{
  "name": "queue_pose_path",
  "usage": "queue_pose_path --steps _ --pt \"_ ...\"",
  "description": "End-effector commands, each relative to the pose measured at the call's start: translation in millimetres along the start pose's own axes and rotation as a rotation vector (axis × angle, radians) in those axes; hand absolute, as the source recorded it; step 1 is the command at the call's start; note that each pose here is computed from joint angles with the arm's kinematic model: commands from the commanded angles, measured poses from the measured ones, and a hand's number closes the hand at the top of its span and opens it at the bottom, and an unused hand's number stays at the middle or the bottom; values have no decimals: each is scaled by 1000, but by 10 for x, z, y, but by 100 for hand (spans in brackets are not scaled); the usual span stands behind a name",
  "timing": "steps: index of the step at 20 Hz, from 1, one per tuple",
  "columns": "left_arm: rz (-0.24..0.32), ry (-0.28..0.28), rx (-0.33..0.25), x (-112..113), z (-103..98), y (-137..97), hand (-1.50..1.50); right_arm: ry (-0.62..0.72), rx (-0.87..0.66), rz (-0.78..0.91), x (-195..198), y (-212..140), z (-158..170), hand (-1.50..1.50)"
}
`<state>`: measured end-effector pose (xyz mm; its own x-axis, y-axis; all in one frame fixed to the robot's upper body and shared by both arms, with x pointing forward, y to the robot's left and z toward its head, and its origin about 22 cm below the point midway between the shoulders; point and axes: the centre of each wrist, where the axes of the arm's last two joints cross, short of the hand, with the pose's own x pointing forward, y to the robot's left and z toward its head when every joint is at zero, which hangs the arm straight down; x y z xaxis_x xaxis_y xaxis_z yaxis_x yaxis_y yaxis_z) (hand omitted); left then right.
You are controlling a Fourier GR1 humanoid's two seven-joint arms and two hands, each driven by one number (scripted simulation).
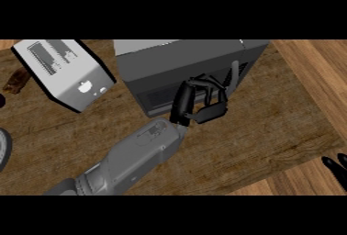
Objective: Pick up the milk, place it into the microwave and close the microwave
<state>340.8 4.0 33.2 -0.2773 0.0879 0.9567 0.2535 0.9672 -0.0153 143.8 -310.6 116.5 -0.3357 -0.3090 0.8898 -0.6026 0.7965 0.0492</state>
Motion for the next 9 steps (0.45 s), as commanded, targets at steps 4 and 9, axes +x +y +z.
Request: queue_pose_path --steps 4,9 --pt "-31 16 83 -30 -168 148 150 -9 13 2 41 -2 -40 -150" --pt "-28 8 87 -22 -185 146 150 4 34 -17 55 37 -47 -150"
